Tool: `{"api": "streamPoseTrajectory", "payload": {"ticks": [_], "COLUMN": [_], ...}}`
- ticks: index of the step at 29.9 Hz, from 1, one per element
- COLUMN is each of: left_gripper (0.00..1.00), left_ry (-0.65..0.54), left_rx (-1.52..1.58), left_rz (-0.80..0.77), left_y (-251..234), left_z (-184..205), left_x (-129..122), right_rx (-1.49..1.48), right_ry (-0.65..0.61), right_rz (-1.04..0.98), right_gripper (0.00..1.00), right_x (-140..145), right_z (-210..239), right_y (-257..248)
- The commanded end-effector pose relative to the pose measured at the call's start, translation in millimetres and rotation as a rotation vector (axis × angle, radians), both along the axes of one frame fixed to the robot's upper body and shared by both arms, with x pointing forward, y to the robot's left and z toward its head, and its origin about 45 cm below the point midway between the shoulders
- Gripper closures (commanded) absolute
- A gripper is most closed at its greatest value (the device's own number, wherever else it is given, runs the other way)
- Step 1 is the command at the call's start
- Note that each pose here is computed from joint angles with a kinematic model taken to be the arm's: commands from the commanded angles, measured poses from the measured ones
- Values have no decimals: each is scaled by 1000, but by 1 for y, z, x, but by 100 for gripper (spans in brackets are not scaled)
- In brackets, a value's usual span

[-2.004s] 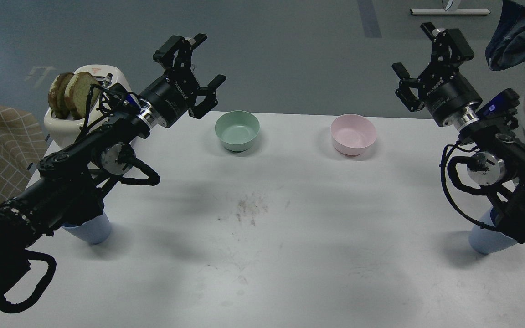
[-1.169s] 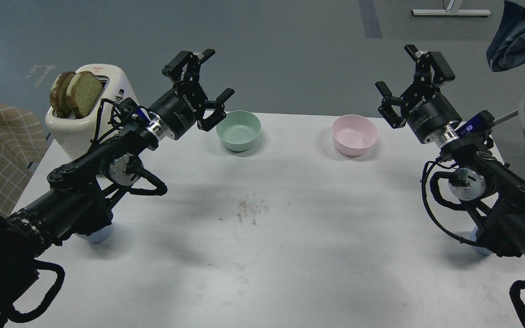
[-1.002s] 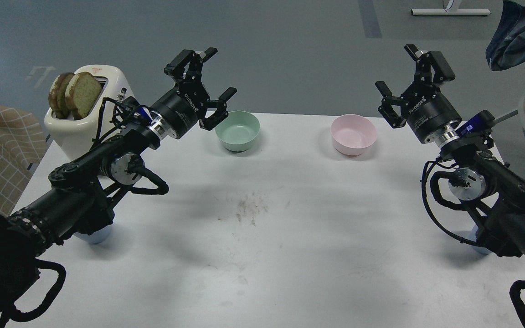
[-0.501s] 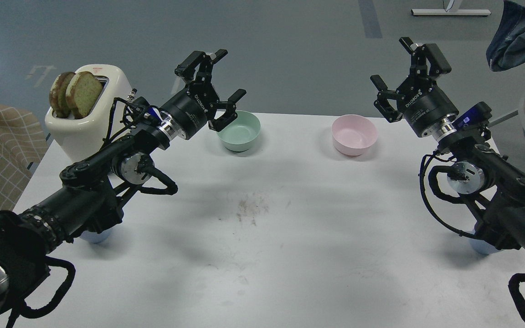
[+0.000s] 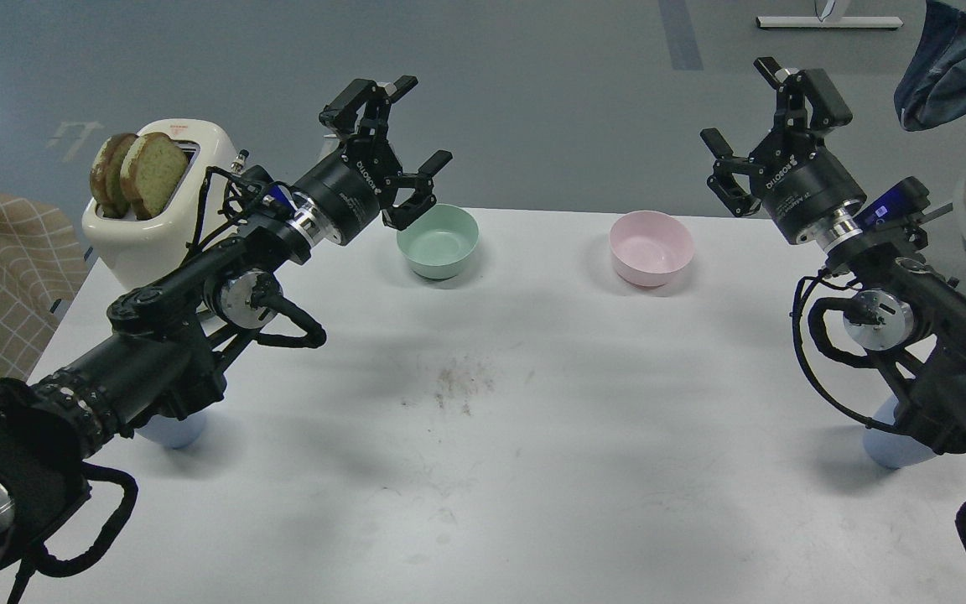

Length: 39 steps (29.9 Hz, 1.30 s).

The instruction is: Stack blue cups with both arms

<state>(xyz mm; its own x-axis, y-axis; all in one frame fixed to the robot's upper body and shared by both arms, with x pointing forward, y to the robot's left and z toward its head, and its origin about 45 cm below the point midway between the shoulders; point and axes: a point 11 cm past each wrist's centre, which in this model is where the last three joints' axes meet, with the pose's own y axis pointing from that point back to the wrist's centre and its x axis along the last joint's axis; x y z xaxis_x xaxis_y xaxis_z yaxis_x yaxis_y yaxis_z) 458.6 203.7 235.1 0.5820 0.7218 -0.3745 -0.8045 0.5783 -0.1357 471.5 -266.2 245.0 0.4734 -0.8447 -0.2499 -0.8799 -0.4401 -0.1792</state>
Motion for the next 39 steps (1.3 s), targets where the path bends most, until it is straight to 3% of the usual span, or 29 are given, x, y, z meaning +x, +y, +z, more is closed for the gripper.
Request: {"api": "streamPoseTrajectory", "payload": {"ticks": [1,19,31,35,39], "left_gripper": [2,2,2,2,2], "left_ry": [-5,-44,-46,-91,-223], "left_rx": [-10,48,46,75,280], "left_rz": [4,111,118,111,9], "left_y": [0,59,62,69,73], "left_z": [2,23,21,33,64], "left_x": [1,13,12,11,-1], "right_rx": [0,-39,-57,-59,-59], "right_ry": [-4,-44,-21,-16,-17], "right_rz": [10,-1,4,5,6], "right_gripper": [0,0,0,0,0], "right_x": [-1,7,3,2,2], "right_z": [2,22,11,9,10], "right_y": [-2,-15,-14,-14,-15]}}
